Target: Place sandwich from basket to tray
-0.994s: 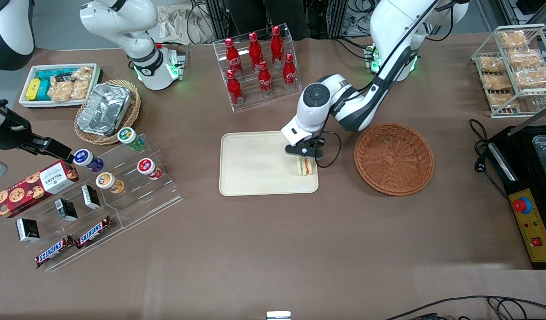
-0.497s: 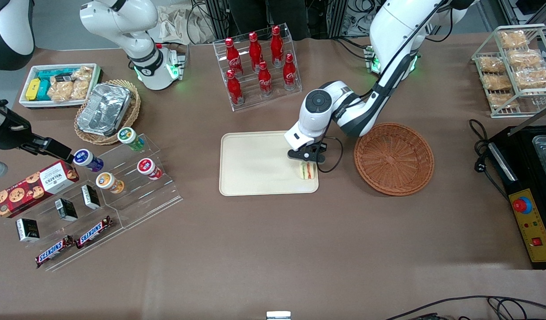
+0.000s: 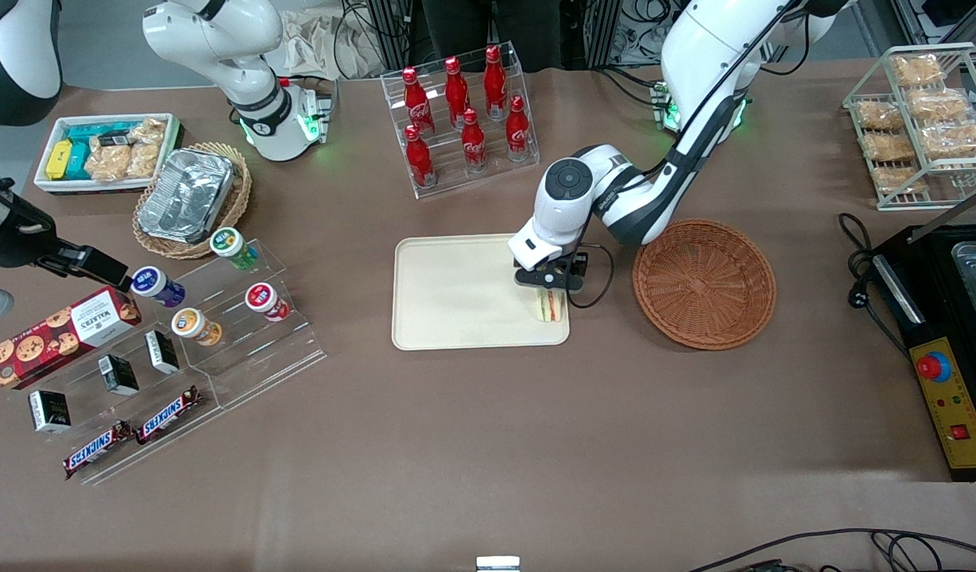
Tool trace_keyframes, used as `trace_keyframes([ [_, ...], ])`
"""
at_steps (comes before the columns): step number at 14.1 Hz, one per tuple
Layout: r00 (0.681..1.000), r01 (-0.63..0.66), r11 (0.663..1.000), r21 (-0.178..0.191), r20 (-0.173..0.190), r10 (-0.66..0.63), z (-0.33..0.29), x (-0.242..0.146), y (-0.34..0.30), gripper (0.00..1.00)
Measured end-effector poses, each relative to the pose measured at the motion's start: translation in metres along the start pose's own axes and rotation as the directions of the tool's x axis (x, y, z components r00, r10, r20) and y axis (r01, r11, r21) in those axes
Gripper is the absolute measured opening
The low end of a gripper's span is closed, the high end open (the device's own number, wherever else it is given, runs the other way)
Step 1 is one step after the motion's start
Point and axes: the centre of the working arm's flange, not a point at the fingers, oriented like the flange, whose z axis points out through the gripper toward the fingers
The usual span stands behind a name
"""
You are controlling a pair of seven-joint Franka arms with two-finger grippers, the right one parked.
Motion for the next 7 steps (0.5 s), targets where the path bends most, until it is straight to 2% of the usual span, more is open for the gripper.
trace_keyframes([
  [1,1.0,0.011,1.0,0.016,-0.003,-0.011,-0.011,0.004,-0.001,1.0],
  [3,1.0,0.031,0.997,0.075,-0.005,-0.03,-0.048,0.018,-0.007,1.0],
  [5,0.997,0.057,0.993,0.103,-0.052,-0.052,-0.101,0.035,-0.011,0.99],
  [7,0.99,0.1,0.99,0.104,-0.111,-0.088,-0.15,0.052,-0.027,0.99],
])
